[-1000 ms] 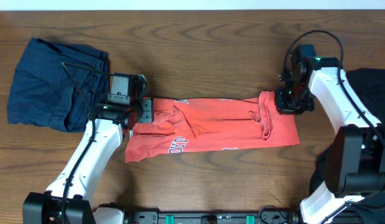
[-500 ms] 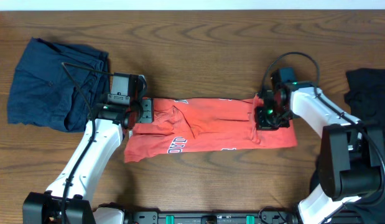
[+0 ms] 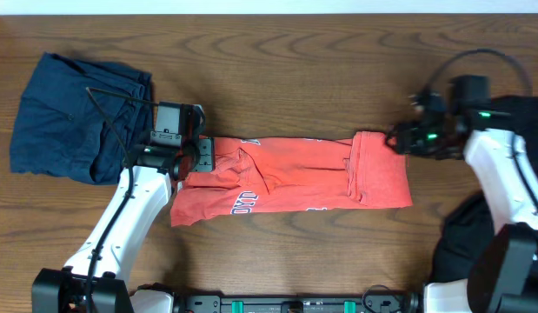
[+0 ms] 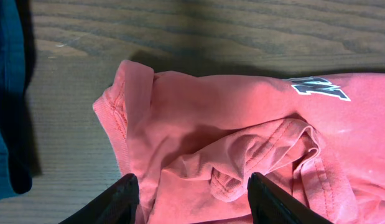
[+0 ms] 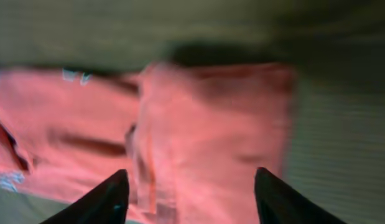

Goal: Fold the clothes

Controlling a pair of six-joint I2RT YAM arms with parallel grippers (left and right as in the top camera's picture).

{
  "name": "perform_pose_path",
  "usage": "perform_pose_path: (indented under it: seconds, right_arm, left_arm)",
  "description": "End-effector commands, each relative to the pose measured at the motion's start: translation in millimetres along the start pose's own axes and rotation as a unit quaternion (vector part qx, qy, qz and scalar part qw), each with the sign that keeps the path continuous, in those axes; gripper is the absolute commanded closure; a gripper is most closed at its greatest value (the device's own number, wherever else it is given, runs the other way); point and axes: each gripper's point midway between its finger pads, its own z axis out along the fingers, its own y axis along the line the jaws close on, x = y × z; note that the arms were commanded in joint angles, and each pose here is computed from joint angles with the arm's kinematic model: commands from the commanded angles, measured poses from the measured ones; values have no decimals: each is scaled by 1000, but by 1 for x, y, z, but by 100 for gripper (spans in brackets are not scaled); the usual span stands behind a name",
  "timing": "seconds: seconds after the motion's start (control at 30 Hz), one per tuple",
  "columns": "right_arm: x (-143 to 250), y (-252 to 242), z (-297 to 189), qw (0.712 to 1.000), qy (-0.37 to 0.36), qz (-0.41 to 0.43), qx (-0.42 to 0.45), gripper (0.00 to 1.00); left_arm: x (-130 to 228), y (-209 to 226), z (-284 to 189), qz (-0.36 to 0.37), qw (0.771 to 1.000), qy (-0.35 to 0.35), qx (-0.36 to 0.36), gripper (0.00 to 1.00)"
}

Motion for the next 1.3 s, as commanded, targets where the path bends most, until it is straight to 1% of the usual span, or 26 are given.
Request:
perform_pose_path:
  seconds: [0.0,0.13,0.23,0.3,0.37,0.5,0.53,0.57,0.6,0.63,0.7,0.73,0.9,1.03,1.13,1.2,1.27]
  right_arm:
    - [4,-23,1,998,5,53,-11,35]
    - [20,-53,18,994,39,104,-5,30]
    - [34,-60,38,988,78,129,-18,30]
    - [39,-52,49,985,94,130,-56,35]
    - [41,-39,56,983,102,111,-104,34]
    - [50,-32,69,979,125,104,-123,34]
    - [53,-31,73,978,132,102,-124,35]
    - [55,-29,76,978,135,99,-126,38]
    - [57,-28,78,978,137,95,-127,44]
    - [56,-27,80,978,136,92,-127,62]
    - [52,-27,80,980,128,85,-126,93]
    - [49,-28,78,981,123,83,-124,99]
    - [27,-49,52,990,87,82,-76,99]
    - [3,-73,18,995,43,92,-1,99]
    - [-9,-70,-1,997,19,76,23,99]
    - [-11,-66,-9,997,14,64,38,99]
    - [-10,-65,-12,995,15,70,65,99]
  left_arm:
    - [2,2,2,-3,1000,4,-2,42]
    - [2,2,2,-3,1000,5,-2,42]
    - [2,2,2,-3,1000,4,-2,42]
    - [2,2,2,-3,1000,4,-2,42]
    - [2,2,2,-3,1000,5,-2,42]
    - [2,2,2,-3,1000,5,-2,42]
    - [2,2,2,-3,1000,5,-2,42]
    - [2,2,2,-3,1000,4,-2,42]
    - [2,2,2,-3,1000,4,-2,42]
    - [1,2,2,-3,1000,3,-2,42]
    - [1,2,2,-3,1000,3,-2,42]
    - [1,2,2,-3,1000,3,-2,42]
    - [1,2,2,-2,1000,3,-2,42]
    - [-1,2,2,-2,1000,0,-1,42]
    - [-2,1,2,-3,1000,-3,-1,42]
    - [-3,1,2,-3,1000,-4,-1,42]
    - [-3,1,2,-3,1000,-5,-1,42]
